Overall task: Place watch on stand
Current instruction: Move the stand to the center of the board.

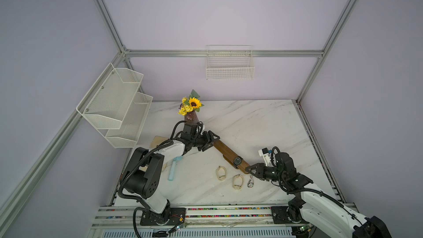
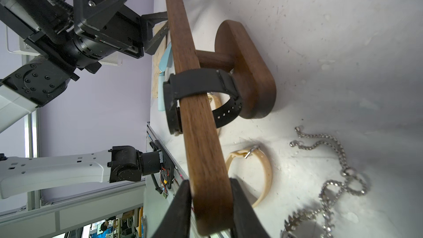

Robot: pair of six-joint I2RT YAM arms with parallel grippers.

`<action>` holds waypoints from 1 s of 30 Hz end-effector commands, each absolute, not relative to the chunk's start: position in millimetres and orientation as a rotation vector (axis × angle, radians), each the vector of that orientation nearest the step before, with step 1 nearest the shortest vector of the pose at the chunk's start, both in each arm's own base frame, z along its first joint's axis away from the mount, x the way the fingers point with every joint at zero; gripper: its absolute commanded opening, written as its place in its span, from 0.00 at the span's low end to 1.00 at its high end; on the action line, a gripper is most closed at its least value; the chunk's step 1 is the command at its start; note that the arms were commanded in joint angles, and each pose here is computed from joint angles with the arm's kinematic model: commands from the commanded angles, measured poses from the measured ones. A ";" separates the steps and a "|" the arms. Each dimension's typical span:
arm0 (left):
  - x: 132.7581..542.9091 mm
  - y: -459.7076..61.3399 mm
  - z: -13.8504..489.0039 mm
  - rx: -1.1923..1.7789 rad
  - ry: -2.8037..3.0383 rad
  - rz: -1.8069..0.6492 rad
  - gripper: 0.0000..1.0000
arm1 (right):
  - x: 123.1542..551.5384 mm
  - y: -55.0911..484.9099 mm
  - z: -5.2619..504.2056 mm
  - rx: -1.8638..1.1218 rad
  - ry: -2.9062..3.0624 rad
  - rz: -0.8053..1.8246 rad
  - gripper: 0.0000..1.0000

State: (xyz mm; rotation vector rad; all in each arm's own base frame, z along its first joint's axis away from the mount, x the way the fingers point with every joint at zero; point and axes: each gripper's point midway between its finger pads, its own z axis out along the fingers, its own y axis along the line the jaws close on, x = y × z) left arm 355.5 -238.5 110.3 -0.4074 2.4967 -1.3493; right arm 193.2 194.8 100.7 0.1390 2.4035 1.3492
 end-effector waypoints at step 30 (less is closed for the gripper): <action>362.4 -249.9 124.1 -0.370 2.446 -1.427 0.71 | 234.4 172.2 93.6 0.129 2.380 1.587 0.51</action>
